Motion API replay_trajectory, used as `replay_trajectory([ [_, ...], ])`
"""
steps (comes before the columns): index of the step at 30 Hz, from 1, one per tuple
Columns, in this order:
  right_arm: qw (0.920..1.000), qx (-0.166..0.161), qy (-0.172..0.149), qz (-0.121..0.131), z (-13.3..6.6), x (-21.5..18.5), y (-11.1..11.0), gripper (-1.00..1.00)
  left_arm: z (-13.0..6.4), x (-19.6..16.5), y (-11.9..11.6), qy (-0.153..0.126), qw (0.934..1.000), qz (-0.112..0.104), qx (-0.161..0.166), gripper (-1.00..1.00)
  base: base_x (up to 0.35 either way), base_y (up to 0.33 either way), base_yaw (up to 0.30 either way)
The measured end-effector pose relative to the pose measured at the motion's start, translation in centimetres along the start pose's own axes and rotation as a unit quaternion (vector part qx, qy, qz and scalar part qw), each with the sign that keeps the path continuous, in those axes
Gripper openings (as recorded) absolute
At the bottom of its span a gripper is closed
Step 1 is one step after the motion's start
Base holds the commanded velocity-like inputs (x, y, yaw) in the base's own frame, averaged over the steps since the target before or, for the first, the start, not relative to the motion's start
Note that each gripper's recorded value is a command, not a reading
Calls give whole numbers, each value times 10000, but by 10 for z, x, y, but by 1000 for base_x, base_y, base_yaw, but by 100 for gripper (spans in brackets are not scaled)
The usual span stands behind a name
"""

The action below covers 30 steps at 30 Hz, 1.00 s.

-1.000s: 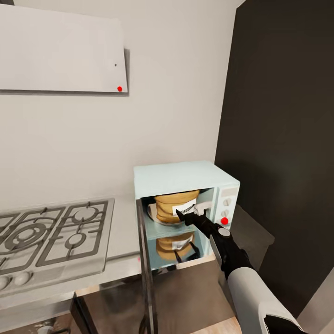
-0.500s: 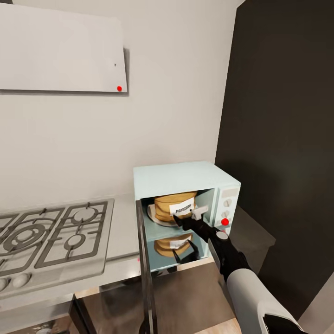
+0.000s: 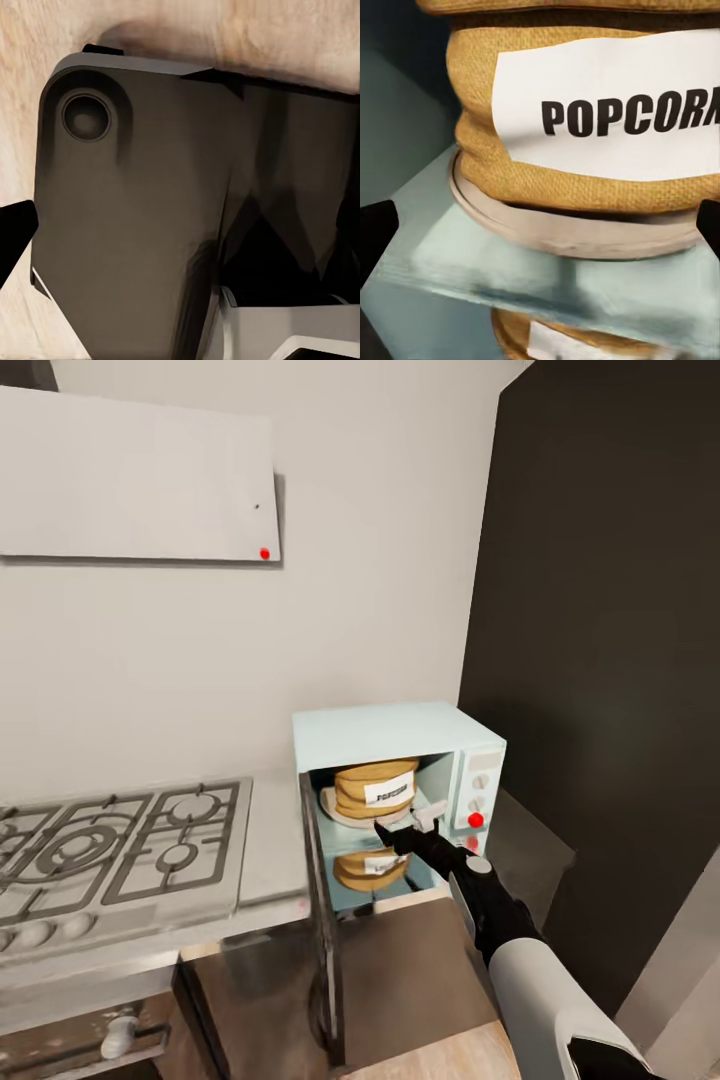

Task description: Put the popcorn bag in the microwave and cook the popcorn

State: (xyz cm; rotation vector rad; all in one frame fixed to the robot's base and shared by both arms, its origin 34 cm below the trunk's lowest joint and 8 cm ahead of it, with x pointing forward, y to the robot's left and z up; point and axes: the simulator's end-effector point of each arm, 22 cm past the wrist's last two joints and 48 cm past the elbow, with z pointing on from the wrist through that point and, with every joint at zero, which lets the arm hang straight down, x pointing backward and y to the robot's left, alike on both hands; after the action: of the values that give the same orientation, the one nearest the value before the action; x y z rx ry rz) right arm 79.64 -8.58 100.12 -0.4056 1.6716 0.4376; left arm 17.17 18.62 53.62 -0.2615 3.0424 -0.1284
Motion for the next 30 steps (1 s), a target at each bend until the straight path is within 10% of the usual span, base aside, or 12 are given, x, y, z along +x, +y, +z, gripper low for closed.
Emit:
replay_trajectory([
  [16,9995,20,-279,-170,-5,-45,-10,100,0,0,0,0,10000,3,-3,100,-340,0,0],
  [30,9929,298,1110,319,-61,-14,-91,100,0,0,0,0,10000,-2,-1,100,-310,0,0],
])
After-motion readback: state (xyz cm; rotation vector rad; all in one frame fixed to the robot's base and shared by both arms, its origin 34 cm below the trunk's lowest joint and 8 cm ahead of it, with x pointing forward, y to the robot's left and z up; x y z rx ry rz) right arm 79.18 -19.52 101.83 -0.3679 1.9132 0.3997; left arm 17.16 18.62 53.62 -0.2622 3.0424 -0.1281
